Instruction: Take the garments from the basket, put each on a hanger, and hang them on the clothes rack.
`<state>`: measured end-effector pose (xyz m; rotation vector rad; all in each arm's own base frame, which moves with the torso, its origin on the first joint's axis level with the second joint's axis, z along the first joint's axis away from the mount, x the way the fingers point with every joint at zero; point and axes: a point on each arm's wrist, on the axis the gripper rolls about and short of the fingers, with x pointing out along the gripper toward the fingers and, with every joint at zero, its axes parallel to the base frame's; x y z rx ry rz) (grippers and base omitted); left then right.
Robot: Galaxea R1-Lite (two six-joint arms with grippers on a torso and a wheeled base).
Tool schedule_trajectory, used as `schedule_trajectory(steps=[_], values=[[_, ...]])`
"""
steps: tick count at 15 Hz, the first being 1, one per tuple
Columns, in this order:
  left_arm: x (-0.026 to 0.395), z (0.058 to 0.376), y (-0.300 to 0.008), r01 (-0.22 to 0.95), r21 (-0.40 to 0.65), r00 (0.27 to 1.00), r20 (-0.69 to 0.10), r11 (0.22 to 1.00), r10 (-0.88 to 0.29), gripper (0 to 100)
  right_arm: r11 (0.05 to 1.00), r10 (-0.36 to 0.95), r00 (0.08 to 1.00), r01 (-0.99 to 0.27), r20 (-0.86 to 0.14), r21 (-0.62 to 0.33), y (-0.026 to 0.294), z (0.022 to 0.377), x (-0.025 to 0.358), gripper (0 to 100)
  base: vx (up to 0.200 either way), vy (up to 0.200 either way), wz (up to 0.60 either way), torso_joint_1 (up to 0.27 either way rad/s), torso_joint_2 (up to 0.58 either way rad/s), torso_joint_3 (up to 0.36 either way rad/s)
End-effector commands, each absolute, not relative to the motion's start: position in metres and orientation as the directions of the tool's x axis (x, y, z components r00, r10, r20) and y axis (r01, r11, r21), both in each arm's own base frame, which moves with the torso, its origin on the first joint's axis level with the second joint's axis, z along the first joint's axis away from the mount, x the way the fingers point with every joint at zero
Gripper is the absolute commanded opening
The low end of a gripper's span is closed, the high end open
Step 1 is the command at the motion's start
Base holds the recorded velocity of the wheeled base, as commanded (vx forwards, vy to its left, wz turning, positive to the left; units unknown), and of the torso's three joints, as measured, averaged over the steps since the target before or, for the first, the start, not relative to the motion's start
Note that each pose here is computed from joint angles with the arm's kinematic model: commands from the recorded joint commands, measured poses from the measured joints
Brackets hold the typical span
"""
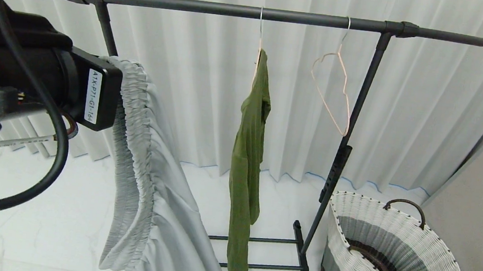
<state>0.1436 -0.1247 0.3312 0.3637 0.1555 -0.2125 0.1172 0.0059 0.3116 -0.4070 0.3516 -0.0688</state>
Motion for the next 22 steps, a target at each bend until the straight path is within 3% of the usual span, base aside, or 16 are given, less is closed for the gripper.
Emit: schedule_trajectory(steps=[1, 8, 10, 14, 22], values=[[0.144, 0.331, -0.125, 0.232, 0.338, 0.966, -0.190, 0.912, -0.175, 0, 0.919, -0.134, 0.938, -0.003, -0.319, -0.394, 0.006, 0.311, 0.116, 100, 0.000, 0.000, 0.00, 0.222, -0.49, -0.290], [0.151, 0.327, -0.131, 0.215, 0.308, 0.974, -0.132, 0.927, -0.182, 0, 0.935, -0.147, 0.933, 0.022, -0.330, -0.353, 0.004, 0.308, 0.118, 100, 0.000, 0.000, 0.00, 0.239, -0.53, -0.288], [0.148, 0.327, -0.128, 0.218, 0.342, 0.974, -0.130, 0.914, -0.183, 0, 0.937, -0.132, 0.933, 0.008, -0.334, -0.348, 0.005, 0.307, 0.119, 100, 0.000, 0.000, 0.00, 0.264, -0.55, -0.303], [0.146, 0.328, -0.127, 0.215, 0.347, 0.975, -0.126, 0.913, -0.182, 0, 0.939, -0.112, 0.934, -0.012, -0.338, -0.345, 0.005, 0.299, 0.120, 100, 0.000, 0.000, 0.00, 0.102, -0.21, -0.112], [0.147, 0.325, -0.128, 0.219, 0.350, 0.974, -0.135, 0.911, -0.183, 0, 0.938, -0.111, 0.948, 0.001, -0.297, -0.347, 0.006, 0.291, 0.127, 100, 0.000, 0.175, 0.00, 0.007, -0.01, -0.004]])
